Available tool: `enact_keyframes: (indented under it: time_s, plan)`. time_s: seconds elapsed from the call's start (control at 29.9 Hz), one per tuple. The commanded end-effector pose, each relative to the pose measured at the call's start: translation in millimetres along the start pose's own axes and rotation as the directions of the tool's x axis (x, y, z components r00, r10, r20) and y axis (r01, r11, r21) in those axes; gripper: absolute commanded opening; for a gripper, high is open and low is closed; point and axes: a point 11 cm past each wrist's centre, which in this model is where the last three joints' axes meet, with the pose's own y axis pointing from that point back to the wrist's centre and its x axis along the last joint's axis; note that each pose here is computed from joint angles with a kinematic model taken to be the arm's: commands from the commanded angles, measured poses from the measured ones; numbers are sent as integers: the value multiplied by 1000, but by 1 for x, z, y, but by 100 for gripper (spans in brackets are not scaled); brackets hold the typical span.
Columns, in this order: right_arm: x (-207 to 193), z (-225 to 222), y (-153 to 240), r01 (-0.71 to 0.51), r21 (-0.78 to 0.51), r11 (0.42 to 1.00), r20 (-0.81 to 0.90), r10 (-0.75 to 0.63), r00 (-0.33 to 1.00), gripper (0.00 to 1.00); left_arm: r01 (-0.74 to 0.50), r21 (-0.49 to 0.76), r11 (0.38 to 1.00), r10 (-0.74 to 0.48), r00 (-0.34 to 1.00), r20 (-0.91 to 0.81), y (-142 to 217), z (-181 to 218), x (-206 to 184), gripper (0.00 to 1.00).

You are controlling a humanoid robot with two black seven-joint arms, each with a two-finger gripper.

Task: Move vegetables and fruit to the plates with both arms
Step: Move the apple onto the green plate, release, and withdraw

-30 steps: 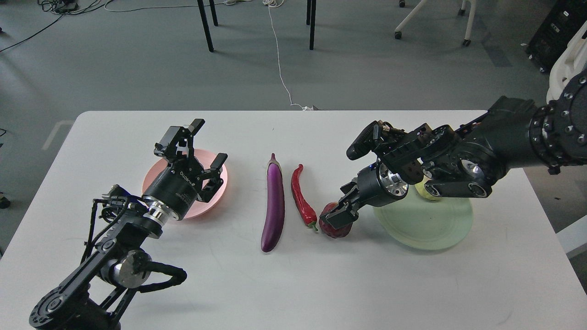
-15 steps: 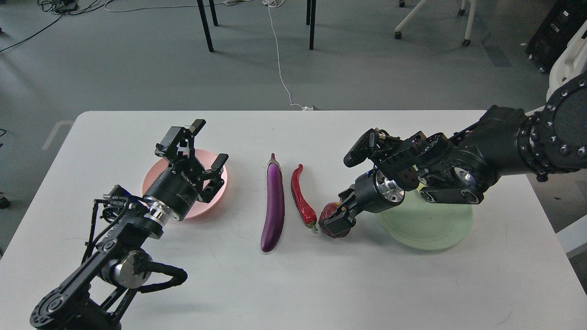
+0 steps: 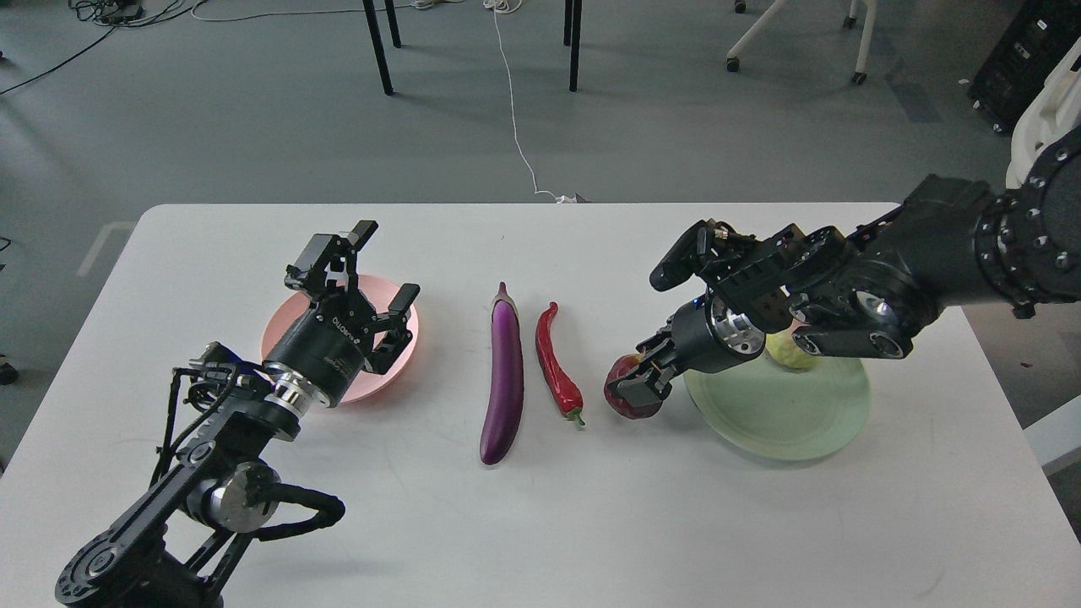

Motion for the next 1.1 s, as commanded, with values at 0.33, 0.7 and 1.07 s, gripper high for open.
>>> enact_keyframes:
  time_s: [0.33, 0.7, 1.07]
  plan:
    - [-78, 61, 99, 61, -132, 989, 95, -49, 994, 50, 9, 10, 1000, -9, 999, 33, 1, 5, 5, 99]
    - [-127, 61, 77, 94, -96, 991, 198, -73, 977, 93, 0, 10, 1000, 0, 999, 38, 1, 6, 7, 99]
    - [-69, 79, 118, -353, -184, 917, 466, 398, 790, 97, 55, -57, 997, -41, 971, 235, -6, 54, 21, 99]
